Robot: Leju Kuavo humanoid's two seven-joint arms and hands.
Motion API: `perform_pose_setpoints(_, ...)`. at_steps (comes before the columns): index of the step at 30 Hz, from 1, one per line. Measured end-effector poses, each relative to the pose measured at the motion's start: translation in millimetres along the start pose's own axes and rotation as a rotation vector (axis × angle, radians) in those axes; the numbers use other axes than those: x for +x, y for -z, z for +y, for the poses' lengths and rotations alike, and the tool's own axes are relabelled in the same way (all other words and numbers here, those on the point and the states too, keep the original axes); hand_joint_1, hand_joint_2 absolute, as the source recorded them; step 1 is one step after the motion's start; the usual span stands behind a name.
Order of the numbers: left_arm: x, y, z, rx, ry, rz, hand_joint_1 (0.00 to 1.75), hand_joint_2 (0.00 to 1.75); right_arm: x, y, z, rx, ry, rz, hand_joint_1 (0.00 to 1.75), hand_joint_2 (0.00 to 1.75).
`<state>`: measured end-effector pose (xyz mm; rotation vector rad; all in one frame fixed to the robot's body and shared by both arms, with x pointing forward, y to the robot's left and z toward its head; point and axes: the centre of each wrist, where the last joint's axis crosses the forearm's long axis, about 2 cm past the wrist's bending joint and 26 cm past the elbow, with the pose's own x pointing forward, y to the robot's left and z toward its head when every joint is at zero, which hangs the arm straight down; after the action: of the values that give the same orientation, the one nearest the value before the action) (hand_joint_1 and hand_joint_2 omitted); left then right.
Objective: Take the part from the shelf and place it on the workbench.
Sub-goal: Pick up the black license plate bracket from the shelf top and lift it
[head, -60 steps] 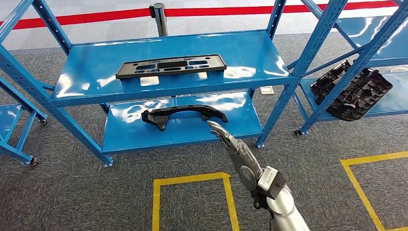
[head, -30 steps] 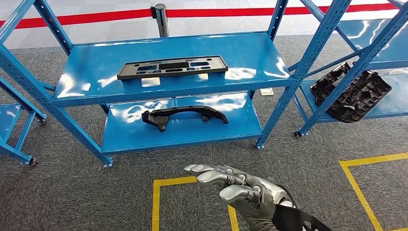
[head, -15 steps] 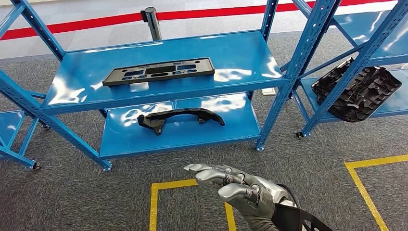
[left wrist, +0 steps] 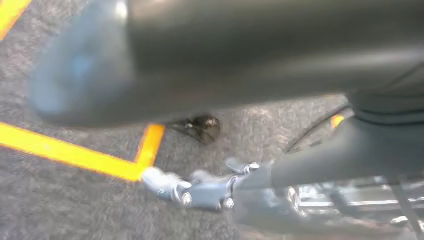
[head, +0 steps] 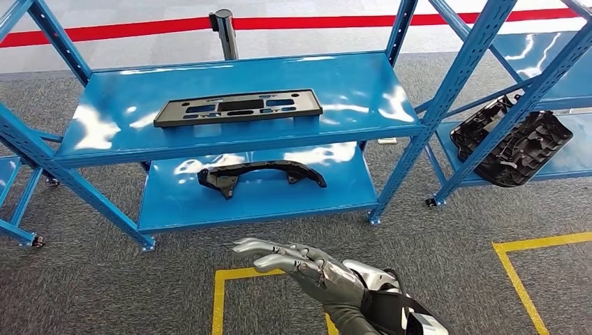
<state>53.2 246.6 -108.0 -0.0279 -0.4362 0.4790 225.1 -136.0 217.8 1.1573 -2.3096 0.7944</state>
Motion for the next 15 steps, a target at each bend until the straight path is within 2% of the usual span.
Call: perform_pose_setpoints(15,0.0,0.0,-1.0,-0.011,0.001,0.0,0.0,0.0,-35.9,-30.1,12.2,0.016,0.081,0.216,0.0,0.0)
